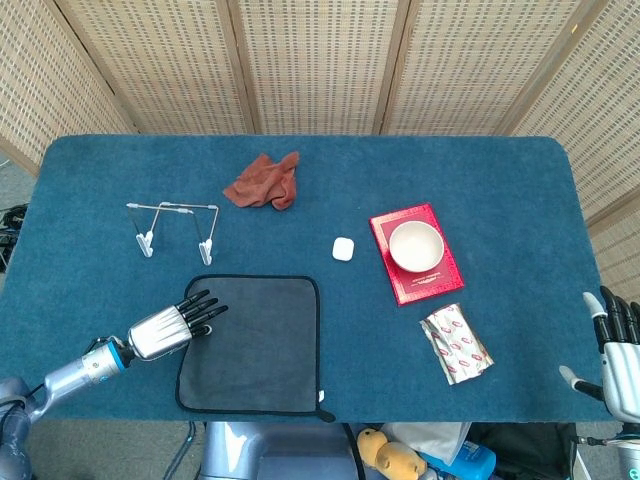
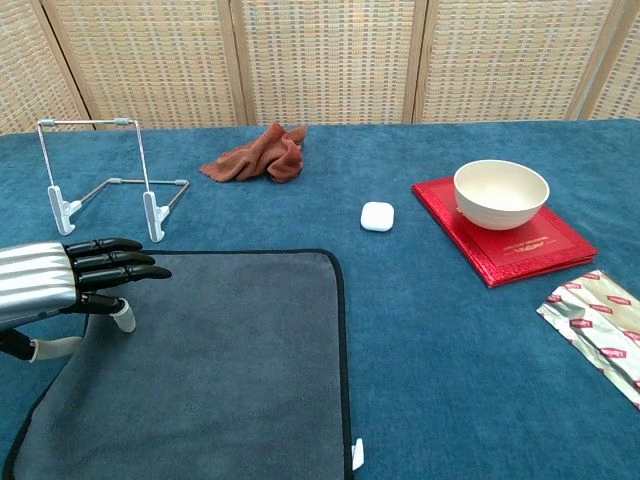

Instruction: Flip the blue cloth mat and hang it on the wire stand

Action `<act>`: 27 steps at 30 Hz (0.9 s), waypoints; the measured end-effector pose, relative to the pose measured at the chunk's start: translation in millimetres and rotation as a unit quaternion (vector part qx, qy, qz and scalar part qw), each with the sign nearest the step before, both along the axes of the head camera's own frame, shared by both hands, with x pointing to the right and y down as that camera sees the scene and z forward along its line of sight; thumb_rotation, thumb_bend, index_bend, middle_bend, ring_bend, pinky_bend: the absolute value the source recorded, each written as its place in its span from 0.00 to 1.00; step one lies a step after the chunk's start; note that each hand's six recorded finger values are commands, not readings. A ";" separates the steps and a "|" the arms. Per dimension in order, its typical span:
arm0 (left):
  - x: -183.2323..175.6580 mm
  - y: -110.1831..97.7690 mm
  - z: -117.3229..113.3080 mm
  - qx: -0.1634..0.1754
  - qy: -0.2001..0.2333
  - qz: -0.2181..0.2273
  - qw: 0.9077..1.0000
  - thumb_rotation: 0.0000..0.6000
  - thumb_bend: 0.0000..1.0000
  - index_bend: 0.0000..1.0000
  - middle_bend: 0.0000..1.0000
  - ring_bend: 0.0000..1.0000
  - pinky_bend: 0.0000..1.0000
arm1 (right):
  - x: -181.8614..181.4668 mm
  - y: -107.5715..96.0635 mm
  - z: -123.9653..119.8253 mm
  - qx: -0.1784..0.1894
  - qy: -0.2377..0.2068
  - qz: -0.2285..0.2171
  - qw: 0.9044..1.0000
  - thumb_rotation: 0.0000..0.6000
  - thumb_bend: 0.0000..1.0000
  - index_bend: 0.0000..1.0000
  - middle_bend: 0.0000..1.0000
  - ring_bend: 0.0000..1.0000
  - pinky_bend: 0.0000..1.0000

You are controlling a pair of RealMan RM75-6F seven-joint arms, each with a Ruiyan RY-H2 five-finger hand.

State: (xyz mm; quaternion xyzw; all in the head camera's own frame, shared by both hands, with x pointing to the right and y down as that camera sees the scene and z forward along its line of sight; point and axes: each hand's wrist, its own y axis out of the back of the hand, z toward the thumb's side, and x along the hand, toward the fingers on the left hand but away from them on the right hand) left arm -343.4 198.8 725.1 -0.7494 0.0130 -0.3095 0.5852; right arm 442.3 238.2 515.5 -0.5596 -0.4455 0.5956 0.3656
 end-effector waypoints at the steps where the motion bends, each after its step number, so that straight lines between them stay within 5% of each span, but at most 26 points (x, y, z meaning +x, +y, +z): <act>1: 0.5 -0.2 -0.2 0.000 0.001 0.000 1.000 1.00 0.46 0.37 0.00 0.00 0.00 | -0.2 0.2 0.1 -0.001 0.000 0.000 1.000 1.00 0.00 0.00 0.00 0.00 0.00; 15: 6.8 -1.6 -1.8 0.002 0.011 0.004 1.000 1.00 0.66 0.46 0.00 0.00 0.00 | -1.2 1.4 -2.1 -0.003 -0.005 -0.004 1.000 1.00 0.00 0.00 0.00 0.00 0.00; 27: 13.8 -4.4 -6.1 0.009 0.027 0.007 1.000 1.00 0.67 0.49 0.00 0.00 0.00 | -1.2 2.1 -3.8 -0.004 -0.011 -0.004 1.000 1.00 0.00 0.00 0.00 0.00 0.00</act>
